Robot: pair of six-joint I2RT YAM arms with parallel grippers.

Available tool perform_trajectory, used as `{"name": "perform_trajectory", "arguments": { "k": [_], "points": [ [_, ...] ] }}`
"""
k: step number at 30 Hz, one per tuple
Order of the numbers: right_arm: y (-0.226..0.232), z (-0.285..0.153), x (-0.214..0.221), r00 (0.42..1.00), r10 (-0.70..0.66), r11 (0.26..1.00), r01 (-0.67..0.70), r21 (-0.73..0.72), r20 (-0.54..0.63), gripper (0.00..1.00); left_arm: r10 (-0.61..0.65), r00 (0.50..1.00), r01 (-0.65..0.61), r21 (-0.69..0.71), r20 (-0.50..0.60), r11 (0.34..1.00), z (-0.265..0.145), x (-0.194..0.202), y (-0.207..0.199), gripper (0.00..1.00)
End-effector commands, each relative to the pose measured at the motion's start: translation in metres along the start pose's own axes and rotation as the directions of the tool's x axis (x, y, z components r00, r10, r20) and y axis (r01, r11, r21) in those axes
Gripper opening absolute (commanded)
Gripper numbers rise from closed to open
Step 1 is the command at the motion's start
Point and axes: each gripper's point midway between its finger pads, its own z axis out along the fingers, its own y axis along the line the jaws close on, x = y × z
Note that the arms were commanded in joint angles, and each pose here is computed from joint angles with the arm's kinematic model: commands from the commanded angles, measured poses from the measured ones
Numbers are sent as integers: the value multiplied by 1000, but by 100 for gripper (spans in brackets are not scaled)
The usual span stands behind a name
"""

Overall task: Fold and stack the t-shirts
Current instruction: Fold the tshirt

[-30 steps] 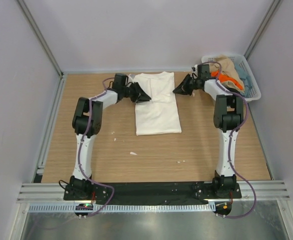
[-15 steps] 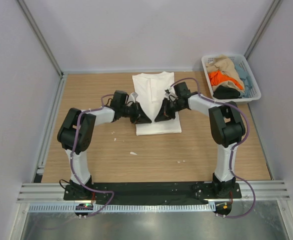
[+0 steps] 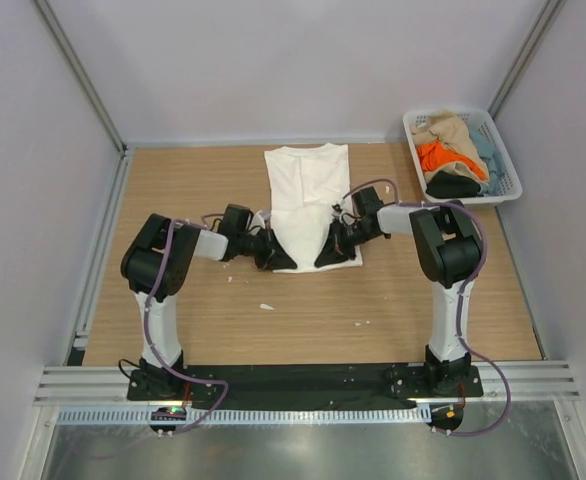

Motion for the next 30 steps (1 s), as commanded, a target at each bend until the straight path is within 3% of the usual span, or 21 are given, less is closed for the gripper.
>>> {"name": "perform_trajectory", "arguments": {
  "k": [1, 11, 17, 18, 24, 26, 27, 29, 30],
  "points": [
    [-1, -11, 6, 999, -35, 999, 35, -41, 11, 4, 56, 998, -56, 7, -5, 998, -5, 3, 4, 6],
    [-52, -68, 10, 984, 113, 993, -109, -33, 135, 5, 41, 998, -45, -105, -41, 993, -21, 14, 37, 4],
    [-75, -93, 20, 971, 159, 979, -178, 96, 178, 6, 30, 997, -35, -69, -68, 997, -33, 25, 19, 7],
    [-71, -98, 23, 972, 149, 979, -171, 114, 179, 6, 1, 998, -4, -48, -67, 999, -36, 26, 6, 12],
    [-19, -126, -16, 950, 47, 997, -65, 50, 309, 6, 145, 989, -147, 60, 27, 987, -63, 0, -84, 21],
    [-2, -128, -34, 938, 76, 997, -81, 1, 339, 6, 158, 986, -162, 69, 53, 984, -64, -17, -92, 20],
    [14, -128, -53, 927, 27, 1000, -22, -16, 375, 6, 163, 985, -167, 71, 62, 983, -58, -33, -94, 19],
    [20, -111, -69, 936, 76, 996, -58, -63, 343, 6, 168, 982, -176, 87, 85, 981, -53, -55, -95, 15],
    [41, -106, -86, 936, 23, 997, 5, -78, 351, 6, 149, 985, -156, 84, 86, 984, -44, -71, -87, 13]
  ]
}}
